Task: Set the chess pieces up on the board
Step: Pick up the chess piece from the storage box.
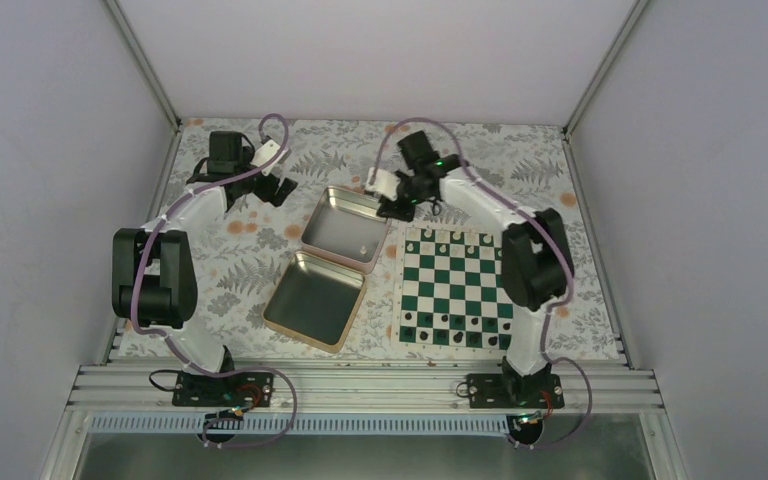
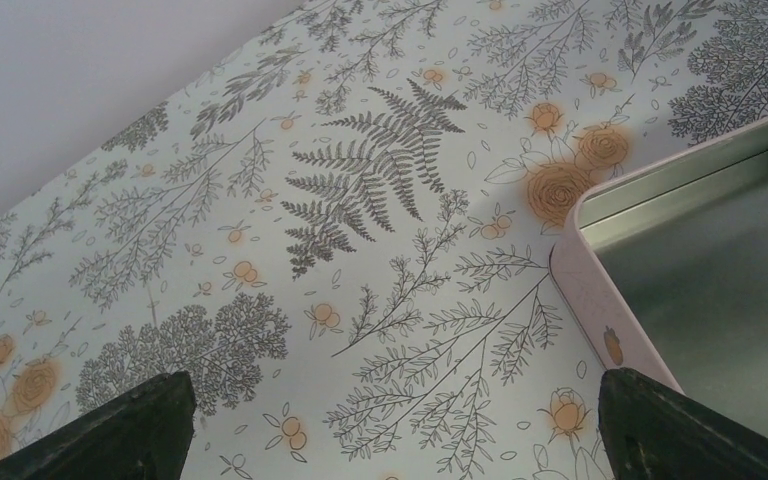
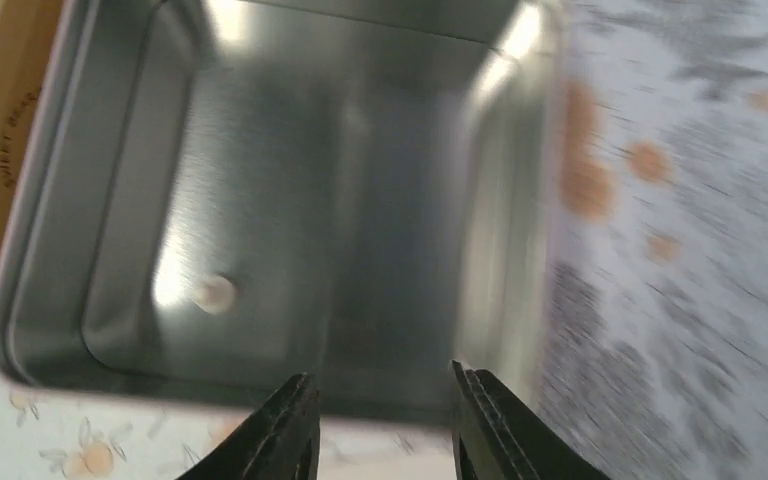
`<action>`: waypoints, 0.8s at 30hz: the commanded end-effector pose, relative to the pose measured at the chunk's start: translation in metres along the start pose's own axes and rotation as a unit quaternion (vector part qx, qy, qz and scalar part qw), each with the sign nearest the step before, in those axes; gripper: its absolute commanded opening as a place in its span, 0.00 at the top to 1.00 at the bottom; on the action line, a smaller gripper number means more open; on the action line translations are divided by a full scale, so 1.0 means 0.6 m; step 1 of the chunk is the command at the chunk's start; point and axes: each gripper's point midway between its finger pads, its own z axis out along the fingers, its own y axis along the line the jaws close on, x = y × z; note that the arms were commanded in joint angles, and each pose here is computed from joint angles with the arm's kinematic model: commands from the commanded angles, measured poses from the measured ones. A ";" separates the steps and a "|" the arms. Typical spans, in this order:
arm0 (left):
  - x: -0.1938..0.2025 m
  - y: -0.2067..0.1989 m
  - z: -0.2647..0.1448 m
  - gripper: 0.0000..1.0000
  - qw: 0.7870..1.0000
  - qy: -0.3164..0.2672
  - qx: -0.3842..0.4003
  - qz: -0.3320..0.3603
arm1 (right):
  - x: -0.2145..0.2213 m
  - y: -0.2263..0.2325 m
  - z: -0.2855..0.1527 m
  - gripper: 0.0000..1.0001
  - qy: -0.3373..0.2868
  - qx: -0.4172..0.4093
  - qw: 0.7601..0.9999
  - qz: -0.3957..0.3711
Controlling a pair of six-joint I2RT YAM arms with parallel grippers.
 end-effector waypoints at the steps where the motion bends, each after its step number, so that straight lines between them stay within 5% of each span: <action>1: -0.006 -0.012 0.001 0.00 1.000 -0.006 0.015 0.010 | -0.024 0.054 0.065 0.64 0.027 -0.043 0.998 -0.048; 24: 0.001 -0.012 0.006 0.00 1.000 0.000 0.014 0.011 | 0.007 0.135 0.136 0.65 0.113 -0.094 0.984 -0.104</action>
